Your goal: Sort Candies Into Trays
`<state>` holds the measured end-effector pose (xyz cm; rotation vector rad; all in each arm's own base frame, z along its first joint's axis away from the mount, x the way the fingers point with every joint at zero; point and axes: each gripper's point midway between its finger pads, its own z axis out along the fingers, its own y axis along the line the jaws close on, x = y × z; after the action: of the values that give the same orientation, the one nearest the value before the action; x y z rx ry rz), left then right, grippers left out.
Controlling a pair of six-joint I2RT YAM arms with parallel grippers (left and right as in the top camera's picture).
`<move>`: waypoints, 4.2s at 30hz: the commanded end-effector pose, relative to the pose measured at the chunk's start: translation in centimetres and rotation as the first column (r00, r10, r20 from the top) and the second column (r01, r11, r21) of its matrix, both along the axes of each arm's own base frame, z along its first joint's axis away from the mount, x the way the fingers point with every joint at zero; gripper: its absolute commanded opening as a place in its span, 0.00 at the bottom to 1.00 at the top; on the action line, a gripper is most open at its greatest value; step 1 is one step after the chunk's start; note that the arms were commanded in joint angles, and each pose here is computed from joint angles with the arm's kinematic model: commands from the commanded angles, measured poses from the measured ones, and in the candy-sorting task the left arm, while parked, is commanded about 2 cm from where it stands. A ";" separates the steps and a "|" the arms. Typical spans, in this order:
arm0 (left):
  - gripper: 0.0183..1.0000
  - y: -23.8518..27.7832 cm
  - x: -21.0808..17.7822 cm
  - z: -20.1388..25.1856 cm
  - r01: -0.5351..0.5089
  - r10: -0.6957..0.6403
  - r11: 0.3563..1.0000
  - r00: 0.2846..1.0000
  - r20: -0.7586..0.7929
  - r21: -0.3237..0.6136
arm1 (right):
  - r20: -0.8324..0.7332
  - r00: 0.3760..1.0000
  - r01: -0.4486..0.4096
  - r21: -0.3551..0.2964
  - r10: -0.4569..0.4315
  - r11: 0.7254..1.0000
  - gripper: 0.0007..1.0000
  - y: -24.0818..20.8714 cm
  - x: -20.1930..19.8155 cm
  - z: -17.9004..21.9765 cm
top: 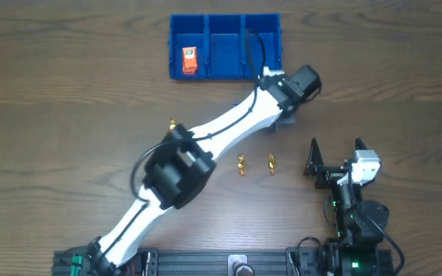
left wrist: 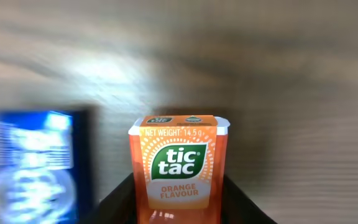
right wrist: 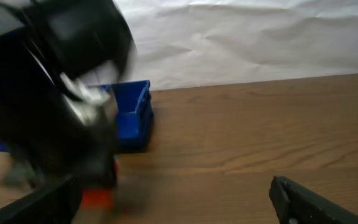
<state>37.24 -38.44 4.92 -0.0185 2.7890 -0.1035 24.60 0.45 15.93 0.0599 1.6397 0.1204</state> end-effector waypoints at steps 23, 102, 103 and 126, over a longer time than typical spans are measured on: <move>0.36 20.8 15.6 7.0 -0.050 0.052 0.999 0.990 0.133 -0.018 | -0.002 1.000 -0.006 -0.014 0.006 1.000 1.00 0.1 0.0 -0.1; 1.00 37.5 -12.9 8.7 -0.062 0.223 0.973 0.492 0.842 -0.221 | -0.002 1.000 -0.006 -0.014 0.006 1.000 1.00 0.1 0.0 -0.1; 1.00 37.5 -12.9 8.7 -0.062 0.223 0.973 0.492 0.842 -0.221 | -0.002 1.000 -0.006 -0.014 0.006 1.000 1.00 0.1 0.0 -0.1; 1.00 37.5 -12.9 8.7 -0.062 0.223 0.973 0.492 0.842 -0.221 | -0.075 0.869 -0.462 0.226 0.488 0.857 1.00 8.5 3.9 12.0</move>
<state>24.32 -0.87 15.38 -0.2019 1.6836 -0.2330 27.08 6.12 25.80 -0.0844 1.6904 0.5147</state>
